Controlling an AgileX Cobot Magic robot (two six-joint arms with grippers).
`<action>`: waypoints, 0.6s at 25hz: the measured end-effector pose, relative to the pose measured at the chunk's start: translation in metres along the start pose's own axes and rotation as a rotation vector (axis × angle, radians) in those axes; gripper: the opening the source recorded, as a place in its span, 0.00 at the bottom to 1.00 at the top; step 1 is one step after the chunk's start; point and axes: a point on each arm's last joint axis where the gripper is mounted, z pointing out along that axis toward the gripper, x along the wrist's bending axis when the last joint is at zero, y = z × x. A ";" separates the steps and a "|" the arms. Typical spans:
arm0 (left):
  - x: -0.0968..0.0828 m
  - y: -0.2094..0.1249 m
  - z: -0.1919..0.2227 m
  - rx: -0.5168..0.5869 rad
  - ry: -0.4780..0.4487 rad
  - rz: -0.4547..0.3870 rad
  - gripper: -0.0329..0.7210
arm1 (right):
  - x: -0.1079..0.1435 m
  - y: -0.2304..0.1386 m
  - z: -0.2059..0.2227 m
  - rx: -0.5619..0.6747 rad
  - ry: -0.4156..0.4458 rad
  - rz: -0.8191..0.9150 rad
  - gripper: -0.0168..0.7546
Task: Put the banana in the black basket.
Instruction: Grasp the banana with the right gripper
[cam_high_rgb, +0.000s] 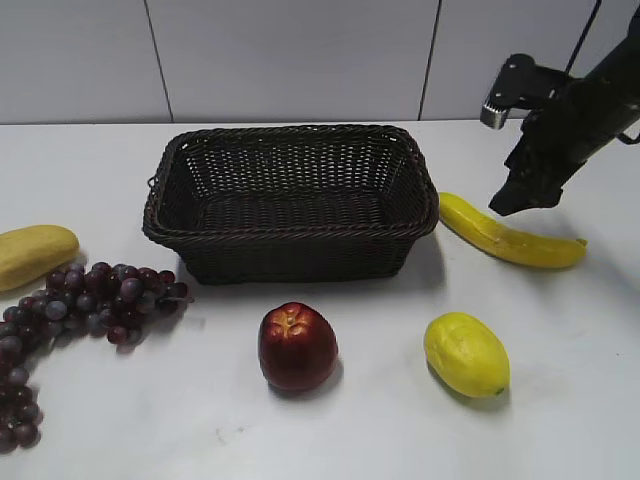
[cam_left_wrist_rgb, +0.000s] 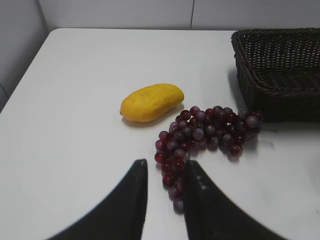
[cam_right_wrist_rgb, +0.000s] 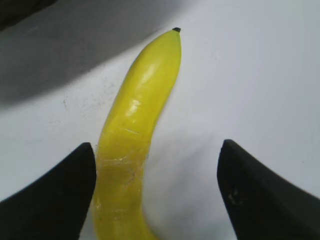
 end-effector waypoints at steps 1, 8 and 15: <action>0.000 0.000 0.000 0.000 0.000 0.000 0.36 | 0.000 -0.002 0.005 0.005 0.002 0.002 0.76; 0.000 0.000 0.000 0.000 0.000 0.000 0.36 | 0.003 -0.015 0.036 0.051 0.052 0.022 0.76; 0.000 0.000 0.000 0.000 0.000 0.000 0.36 | 0.004 -0.022 0.052 0.072 0.071 0.033 0.73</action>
